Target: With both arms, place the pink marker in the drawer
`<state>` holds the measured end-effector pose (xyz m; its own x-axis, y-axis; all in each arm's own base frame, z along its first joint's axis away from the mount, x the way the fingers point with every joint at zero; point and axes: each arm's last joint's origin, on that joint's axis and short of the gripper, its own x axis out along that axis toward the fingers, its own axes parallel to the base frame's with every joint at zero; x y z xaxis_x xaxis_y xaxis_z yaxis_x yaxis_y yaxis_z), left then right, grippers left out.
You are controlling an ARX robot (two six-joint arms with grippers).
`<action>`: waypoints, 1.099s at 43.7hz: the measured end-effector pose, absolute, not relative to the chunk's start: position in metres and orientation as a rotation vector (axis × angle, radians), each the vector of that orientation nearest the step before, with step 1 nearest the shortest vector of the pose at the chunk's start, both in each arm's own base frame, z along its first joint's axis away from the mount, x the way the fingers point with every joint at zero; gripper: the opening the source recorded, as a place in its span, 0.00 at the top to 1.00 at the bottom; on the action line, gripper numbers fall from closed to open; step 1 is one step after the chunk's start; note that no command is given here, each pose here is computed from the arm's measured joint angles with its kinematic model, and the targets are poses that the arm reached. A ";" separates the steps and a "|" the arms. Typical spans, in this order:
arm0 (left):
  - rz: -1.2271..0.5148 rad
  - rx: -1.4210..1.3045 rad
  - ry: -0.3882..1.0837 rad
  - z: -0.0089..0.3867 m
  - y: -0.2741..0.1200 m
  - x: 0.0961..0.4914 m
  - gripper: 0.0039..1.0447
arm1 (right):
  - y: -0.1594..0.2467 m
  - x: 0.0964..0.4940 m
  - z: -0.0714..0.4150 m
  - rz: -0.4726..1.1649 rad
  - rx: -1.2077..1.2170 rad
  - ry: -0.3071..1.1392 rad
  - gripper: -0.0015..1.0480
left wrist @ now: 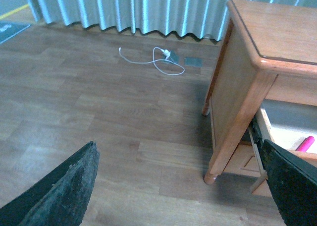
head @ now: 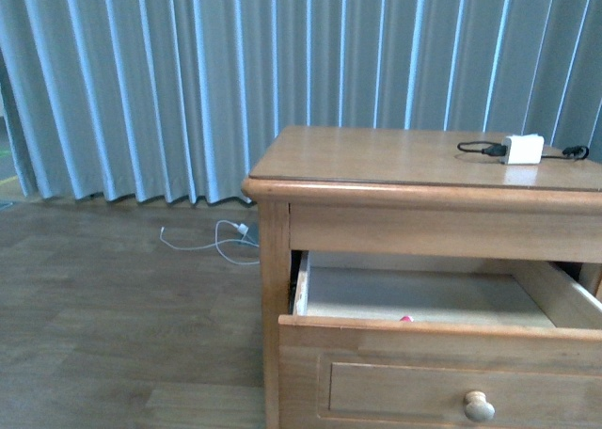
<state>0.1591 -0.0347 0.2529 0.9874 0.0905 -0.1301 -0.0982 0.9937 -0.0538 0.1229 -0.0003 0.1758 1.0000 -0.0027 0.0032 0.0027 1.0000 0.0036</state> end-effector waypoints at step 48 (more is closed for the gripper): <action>-0.002 -0.008 0.006 0.180 0.000 0.098 0.96 | 0.000 0.123 0.176 -0.002 0.004 -0.004 0.08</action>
